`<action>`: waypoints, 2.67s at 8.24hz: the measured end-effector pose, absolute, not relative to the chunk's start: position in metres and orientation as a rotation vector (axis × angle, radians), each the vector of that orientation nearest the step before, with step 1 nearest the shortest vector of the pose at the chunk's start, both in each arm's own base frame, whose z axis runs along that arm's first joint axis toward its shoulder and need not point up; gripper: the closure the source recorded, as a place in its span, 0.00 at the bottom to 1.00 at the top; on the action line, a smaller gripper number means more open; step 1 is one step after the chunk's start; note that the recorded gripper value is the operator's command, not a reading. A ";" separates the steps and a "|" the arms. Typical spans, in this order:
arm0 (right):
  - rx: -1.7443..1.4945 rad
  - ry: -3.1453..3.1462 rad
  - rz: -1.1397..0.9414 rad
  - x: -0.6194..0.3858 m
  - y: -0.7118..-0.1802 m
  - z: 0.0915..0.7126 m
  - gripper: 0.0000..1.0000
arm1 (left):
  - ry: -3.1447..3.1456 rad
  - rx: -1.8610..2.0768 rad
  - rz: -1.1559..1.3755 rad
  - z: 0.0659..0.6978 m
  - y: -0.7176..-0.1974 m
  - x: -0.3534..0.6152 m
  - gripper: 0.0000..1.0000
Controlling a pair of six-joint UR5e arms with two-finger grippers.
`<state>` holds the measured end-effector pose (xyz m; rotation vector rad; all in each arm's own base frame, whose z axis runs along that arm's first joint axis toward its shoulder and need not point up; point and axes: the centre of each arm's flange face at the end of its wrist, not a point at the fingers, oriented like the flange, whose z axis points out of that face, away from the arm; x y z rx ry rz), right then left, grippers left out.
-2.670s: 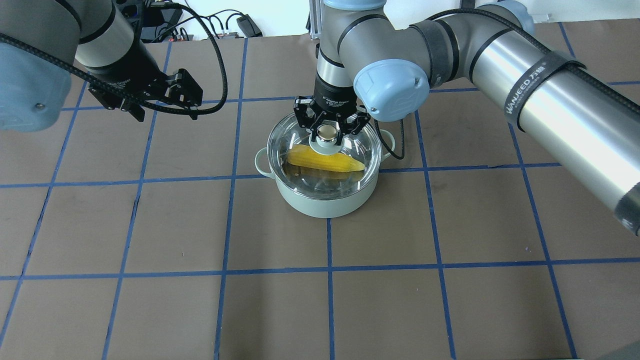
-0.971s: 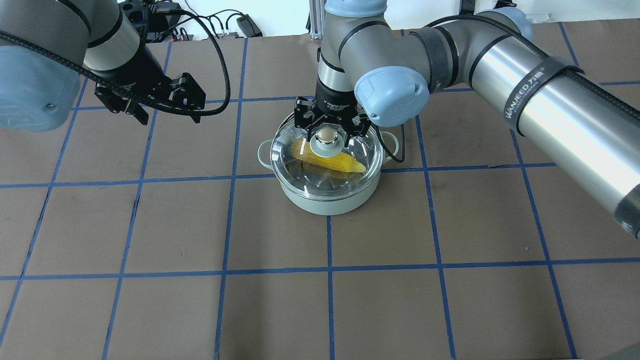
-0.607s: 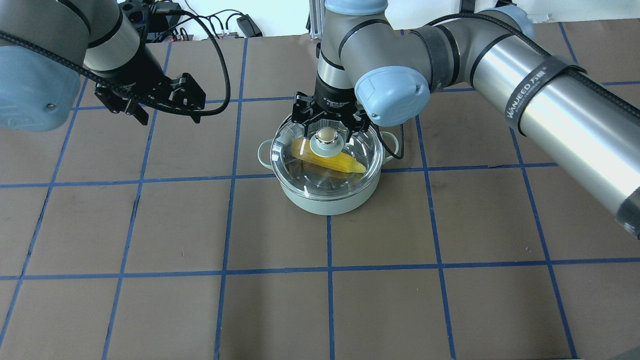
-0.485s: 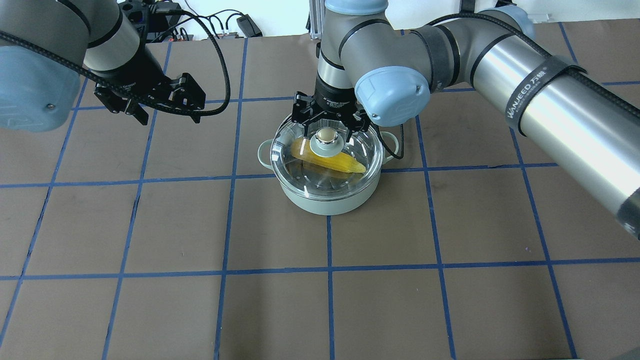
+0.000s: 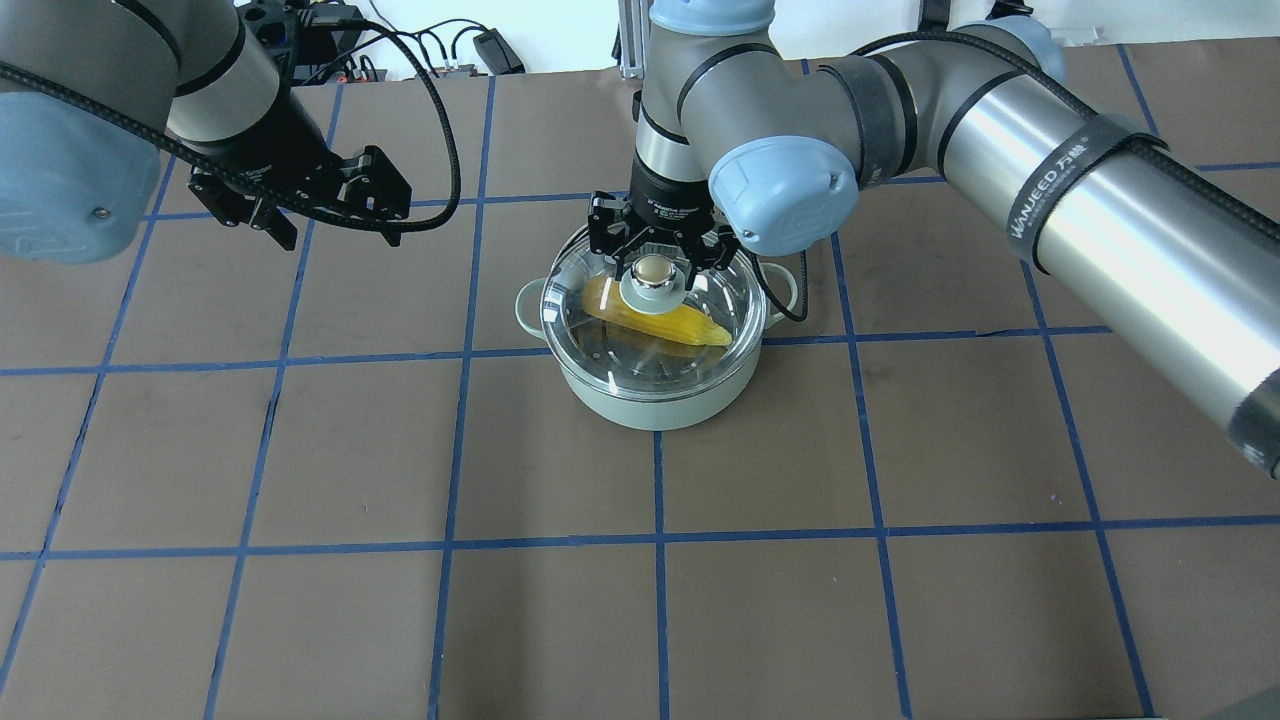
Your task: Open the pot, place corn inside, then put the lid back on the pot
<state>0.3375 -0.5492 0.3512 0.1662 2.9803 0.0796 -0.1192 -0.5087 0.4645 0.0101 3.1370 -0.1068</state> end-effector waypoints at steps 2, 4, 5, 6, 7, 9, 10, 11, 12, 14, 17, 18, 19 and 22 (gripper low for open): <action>0.163 2.981 0.081 0.337 -0.549 0.351 0.90 | 3.137 0.009 -0.106 0.464 -0.509 -0.119 0.00; 0.162 2.974 0.072 0.338 -0.551 0.354 0.92 | 3.136 0.007 -0.105 0.464 -0.509 -0.119 0.00; 0.162 2.969 0.060 0.338 -0.552 0.358 0.92 | 3.135 0.007 -0.107 0.465 -0.509 -0.119 0.00; 0.161 2.966 0.046 0.338 -0.553 0.361 0.92 | 3.135 0.007 -0.109 0.465 -0.509 -0.119 0.00; 0.159 2.965 0.036 0.337 -0.554 0.362 0.92 | 3.135 0.007 -0.108 0.465 -0.509 -0.119 0.00; 0.153 2.966 0.032 0.337 -0.555 0.362 0.92 | 3.135 0.008 -0.108 0.465 -0.509 -0.119 0.00; 0.144 2.967 0.031 0.336 -0.556 0.361 0.92 | 3.135 0.008 -0.109 0.465 -0.509 -0.119 0.00; 0.137 2.967 0.031 0.335 -0.556 0.361 0.92 | 3.135 0.008 -0.109 0.465 -0.509 -0.119 0.00; 0.135 2.967 0.031 0.334 -0.557 0.360 0.92 | 3.135 0.008 -0.110 0.466 -0.510 -0.119 0.00; 0.134 2.962 0.027 0.334 -0.558 0.361 0.84 | 3.127 0.017 -0.112 0.466 -0.509 -0.118 0.00; 0.142 2.960 0.014 0.334 -0.559 0.362 0.30 | 3.133 0.009 -0.116 0.467 -0.509 -0.119 0.00; 0.146 2.962 0.009 0.334 -0.559 0.361 0.16 | 3.135 0.009 -0.118 0.468 -0.509 -0.119 0.00; 0.150 2.963 0.007 0.334 -0.559 0.361 0.12 | 3.136 0.012 -0.118 0.468 -0.509 -0.119 0.00; 0.157 2.963 0.004 0.334 -0.559 0.361 0.11 | 3.135 0.019 -0.122 0.469 -0.510 -0.119 0.00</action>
